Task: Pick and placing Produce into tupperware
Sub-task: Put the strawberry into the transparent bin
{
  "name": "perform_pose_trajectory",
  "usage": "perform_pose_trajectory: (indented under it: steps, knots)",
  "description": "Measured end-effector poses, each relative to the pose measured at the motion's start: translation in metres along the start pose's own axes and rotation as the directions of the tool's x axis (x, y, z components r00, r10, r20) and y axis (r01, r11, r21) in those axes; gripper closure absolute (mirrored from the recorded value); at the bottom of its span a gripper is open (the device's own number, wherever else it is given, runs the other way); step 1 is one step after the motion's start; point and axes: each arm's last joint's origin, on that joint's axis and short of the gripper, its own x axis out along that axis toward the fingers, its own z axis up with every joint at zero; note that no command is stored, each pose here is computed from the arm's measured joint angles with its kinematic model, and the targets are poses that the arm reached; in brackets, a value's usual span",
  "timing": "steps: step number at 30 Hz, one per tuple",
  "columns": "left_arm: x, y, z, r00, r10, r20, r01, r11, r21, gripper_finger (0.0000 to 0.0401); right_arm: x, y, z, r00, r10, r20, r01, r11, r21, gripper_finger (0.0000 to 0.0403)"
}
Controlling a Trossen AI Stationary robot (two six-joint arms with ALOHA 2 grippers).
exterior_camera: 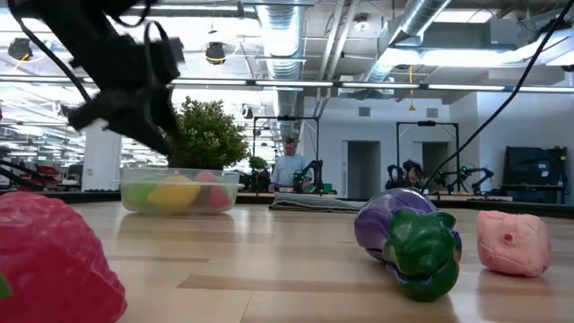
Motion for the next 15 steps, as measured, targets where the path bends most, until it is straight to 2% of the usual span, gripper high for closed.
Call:
perform_pose_trajectory:
  steps: [4,9,11,15]
  knots:
    - [-0.021,-0.011,0.011,0.979,-0.12,0.167,0.123,0.992,-0.008,0.0189,0.0,0.0,0.0,1.0,-0.001,0.0,0.001,1.0,-0.001,0.0159]
    - [-0.042,-0.033,0.027,0.856,-0.354,0.376,0.356,0.932,0.068,0.0189,0.0,-0.001,0.0,1.0,-0.004,-0.002,0.004,1.0,-0.005,0.0159]
    - [-0.047,-0.042,0.031,0.816,-0.399,0.418,0.394,0.914,0.102,0.0189,0.0,-0.001,0.0,1.0,-0.004,-0.002,0.004,1.0,-0.005,0.0159]
    - [-0.049,-0.06,0.035,0.783,-0.433,0.447,0.417,0.898,0.139,0.0189,0.0,-0.001,0.0,1.0,-0.004,-0.002,0.004,1.0,-0.005,0.0159]
